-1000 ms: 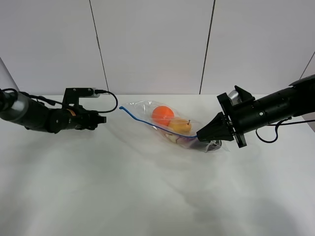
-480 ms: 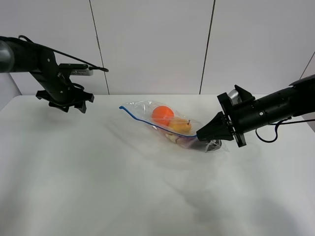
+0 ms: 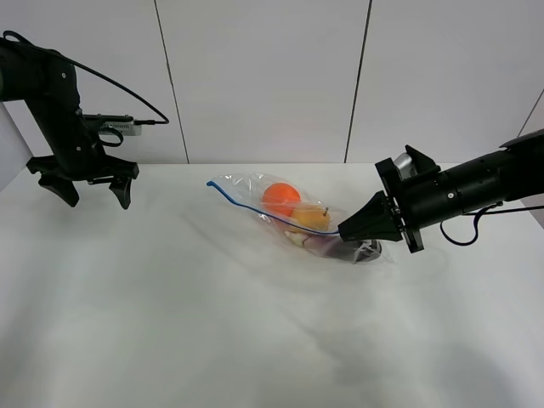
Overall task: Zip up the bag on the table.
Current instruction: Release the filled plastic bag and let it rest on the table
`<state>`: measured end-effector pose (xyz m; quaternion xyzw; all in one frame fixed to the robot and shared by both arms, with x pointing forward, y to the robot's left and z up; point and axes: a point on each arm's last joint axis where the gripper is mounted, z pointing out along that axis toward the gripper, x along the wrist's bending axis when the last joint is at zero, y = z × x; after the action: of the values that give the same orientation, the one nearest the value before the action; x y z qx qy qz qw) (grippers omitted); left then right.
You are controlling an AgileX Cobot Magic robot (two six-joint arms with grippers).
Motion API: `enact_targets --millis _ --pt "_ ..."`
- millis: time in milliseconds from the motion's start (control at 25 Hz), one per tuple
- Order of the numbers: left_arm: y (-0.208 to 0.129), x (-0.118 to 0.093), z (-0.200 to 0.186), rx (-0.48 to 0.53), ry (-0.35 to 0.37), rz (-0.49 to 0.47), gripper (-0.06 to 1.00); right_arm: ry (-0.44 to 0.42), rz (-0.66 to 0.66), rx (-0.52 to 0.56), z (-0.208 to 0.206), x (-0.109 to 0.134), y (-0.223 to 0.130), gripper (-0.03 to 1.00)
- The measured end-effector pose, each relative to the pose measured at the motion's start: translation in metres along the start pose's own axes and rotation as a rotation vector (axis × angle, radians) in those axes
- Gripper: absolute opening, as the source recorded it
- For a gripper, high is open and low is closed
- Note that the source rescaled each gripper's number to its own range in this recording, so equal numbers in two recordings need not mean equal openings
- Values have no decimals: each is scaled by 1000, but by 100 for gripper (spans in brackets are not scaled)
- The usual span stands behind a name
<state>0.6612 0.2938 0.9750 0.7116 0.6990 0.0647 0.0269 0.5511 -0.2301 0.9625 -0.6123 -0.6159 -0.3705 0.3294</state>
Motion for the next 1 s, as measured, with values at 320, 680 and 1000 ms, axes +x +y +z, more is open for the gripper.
enact_targets --millis 320,680,1000 --pt "-17 -6 -41 17 -89 5 100 1 -15 -1 0 0 0 0" --pt "-75 -3 -97 -49 -101 13 100 1 -22 -1 0 0 0 0" --pt "-185 0 -134 -117 -101 13 100 1 -22 -1 0 0 0 0"
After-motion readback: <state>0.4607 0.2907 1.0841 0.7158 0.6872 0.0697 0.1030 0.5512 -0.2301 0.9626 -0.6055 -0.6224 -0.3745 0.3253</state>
